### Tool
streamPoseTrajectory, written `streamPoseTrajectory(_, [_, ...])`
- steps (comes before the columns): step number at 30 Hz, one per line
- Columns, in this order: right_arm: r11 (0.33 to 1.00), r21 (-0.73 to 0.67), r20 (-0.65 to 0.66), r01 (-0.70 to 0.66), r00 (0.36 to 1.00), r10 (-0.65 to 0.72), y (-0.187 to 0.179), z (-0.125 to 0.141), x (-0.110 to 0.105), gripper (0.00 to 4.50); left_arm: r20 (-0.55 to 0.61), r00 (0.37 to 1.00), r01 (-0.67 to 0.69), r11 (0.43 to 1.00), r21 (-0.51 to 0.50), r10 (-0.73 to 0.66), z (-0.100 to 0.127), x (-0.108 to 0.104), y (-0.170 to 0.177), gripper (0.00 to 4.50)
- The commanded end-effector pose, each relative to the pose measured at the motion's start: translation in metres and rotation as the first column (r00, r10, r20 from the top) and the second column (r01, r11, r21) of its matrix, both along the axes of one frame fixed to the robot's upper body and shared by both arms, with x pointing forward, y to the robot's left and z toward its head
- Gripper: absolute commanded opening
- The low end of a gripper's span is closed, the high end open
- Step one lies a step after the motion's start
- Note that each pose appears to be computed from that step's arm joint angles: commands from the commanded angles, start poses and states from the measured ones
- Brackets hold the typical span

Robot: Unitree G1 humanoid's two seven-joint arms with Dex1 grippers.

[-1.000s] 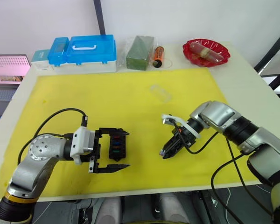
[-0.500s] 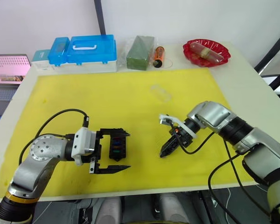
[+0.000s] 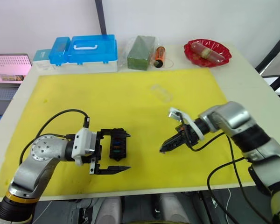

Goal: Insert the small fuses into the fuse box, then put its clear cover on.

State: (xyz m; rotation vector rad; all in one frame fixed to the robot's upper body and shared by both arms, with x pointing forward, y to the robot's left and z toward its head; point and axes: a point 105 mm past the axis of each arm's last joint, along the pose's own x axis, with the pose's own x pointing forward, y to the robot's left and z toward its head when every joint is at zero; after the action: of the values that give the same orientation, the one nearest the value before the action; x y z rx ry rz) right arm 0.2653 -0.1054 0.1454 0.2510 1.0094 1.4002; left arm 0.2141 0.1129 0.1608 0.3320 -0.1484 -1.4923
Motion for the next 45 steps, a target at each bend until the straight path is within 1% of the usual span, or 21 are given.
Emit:
streamPoseTrajectory(1, [0.988,0.055,0.035,0.142,0.989,-0.144,-0.015,0.006,-0.018,0.06,0.031,1.000,0.005,1.000,-0.002,-0.005,0.005,-0.002,0.002,4.50])
streamPoseTrajectory(3, [0.955,0.094,0.049,0.281,0.957,-0.287,-0.030,-0.003,-0.030,0.06,0.025,1.000,0.007,1.000,-0.007,-0.007,0.005,-0.002,0.000,4.50])
streamPoseTrajectory(5, [0.922,0.114,0.060,0.371,0.923,-0.379,-0.034,-0.008,-0.036,0.06,0.024,1.000,0.007,1.000,-0.008,-0.007,0.006,-0.002,0.001,4.50])
streamPoseTrajectory(10, [0.827,0.133,0.031,0.546,0.832,-0.554,-0.032,-0.017,-0.046,0.06,0.020,1.000,0.013,1.000,-0.006,-0.013,0.006,-0.001,0.001,4.50])
streamPoseTrajectory(12, [0.779,0.129,-0.018,0.614,0.787,-0.617,-0.027,-0.016,-0.048,0.06,0.019,1.000,0.017,1.000,-0.006,-0.017,0.006,0.000,0.001,4.50])
streamPoseTrajectory(15, [0.712,0.076,-0.082,0.699,0.716,-0.694,-0.020,-0.022,-0.047,0.06,0.022,1.000,0.019,1.000,-0.005,-0.018,0.006,0.001,0.000,4.50])
streamPoseTrajectory(18, [0.610,0.050,-0.125,0.791,0.611,-0.782,-0.018,-0.029,-0.039,0.06,0.022,1.000,0.019,1.000,-0.004,-0.019,0.006,-0.001,0.000,4.50])
streamPoseTrajectory(20, [0.547,0.048,-0.157,0.835,0.548,-0.822,-0.015,-0.031,-0.036,0.06,0.020,1.000,0.019,1.000,-0.002,-0.019,0.006,-0.003,0.000,4.50])
streamPoseTrajectory(21, [0.530,0.048,-0.170,0.847,0.529,-0.831,-0.014,-0.031,-0.036,0.06,0.020,1.000,0.018,1.000,-0.002,-0.018,0.006,-0.003,0.000,4.50])
streamPoseTrajectory(22, [0.530,0.049,-0.178,0.846,0.530,-0.829,-0.011,-0.032,-0.037,0.06,0.019,1.000,0.018,1.000,-0.001,-0.018,0.005,-0.004,0.000,4.50])
streamPoseTrajectory(27, [0.466,0.014,-0.213,0.885,0.458,-0.863,-0.013,-0.039,-0.037,0.06,0.019,1.000,0.022,1.000,0.001,-0.022,0.005,-0.005,0.000,4.50])
streamPoseTrajectory(29, [0.451,0.007,-0.210,0.892,0.443,-0.872,-0.015,-0.039,-0.037,0.06,0.020,1.000,0.024,1.000,0.001,-0.024,0.005,-0.004,0.000,4.50])
streamPoseTrajectory(31, [0.449,-0.001,-0.207,0.894,0.439,-0.874,-0.016,-0.040,-0.038,0.06,0.020,0.999,0.028,1.000,0.002,-0.028,0.004,-0.004,0.000,4.50])
streamPoseTrajectory(34, [0.465,-0.004,-0.200,0.885,0.455,-0.868,-0.015,-0.041,-0.041,0.06,0.020,0.999,0.031,1.000,0.003,-0.031,0.003,-0.005,0.000,4.50])
streamPoseTrajectory(35, [0.475,-0.005,-0.198,0.880,0.464,-0.863,-0.014,-0.041,-0.043,0.26,0.020,0.999,0.033,0.999,0.004,-0.033,0.003,-0.005,0.000,4.50])
streamPoseTrajectory(37, [0.516,0.002,-0.181,0.857,0.507,-0.843,-0.013,-0.041,-0.048,0.70,0.020,0.999,0.036,0.999,0.006,-0.036,0.003,-0.005,0.000,4.50])
streamPoseTrajectory(39, [0.564,0.012,-0.157,0.826,0.559,-0.814,-0.014,-0.039,-0.052,1.31,0.020,0.999,0.037,0.999,0.008,-0.037,0.003,-0.004,0.001,4.50])
streamPoseTrajectory(42, [0.690,0.024,-0.111,0.723,0.688,-0.717,-0.022,-0.033,-0.061,2.34,0.021,0.999,0.039,0.999,0.009,-0.039,0.003,-0.003,0.002,4.50])
streamPoseTrajectory(43, [0.739,0.013,-0.099,0.674,0.736,-0.669,-0.026,-0.030,-0.065,2.76,0.022,0.999,0.040,0.999,0.009,-0.040,0.003,-0.003,0.002,4.50])
streamPoseTrajectory(44, [0.770,0.002,-0.096,0.639,0.766,-0.635,-0.030,-0.029,-0.068,3.11,0.022,0.999,0.041,0.999,0.009,-0.041,0.003,-0.003,0.001,4.50])
streamPoseTrajectory(45, [0.818,-0.022,-0.089,0.575,0.814,-0.574,-0.035,-0.025,-0.071,3.42,0.022,0.999,0.042,0.999,0.008,-0.042,0.003,-0.003,0.001,4.50])
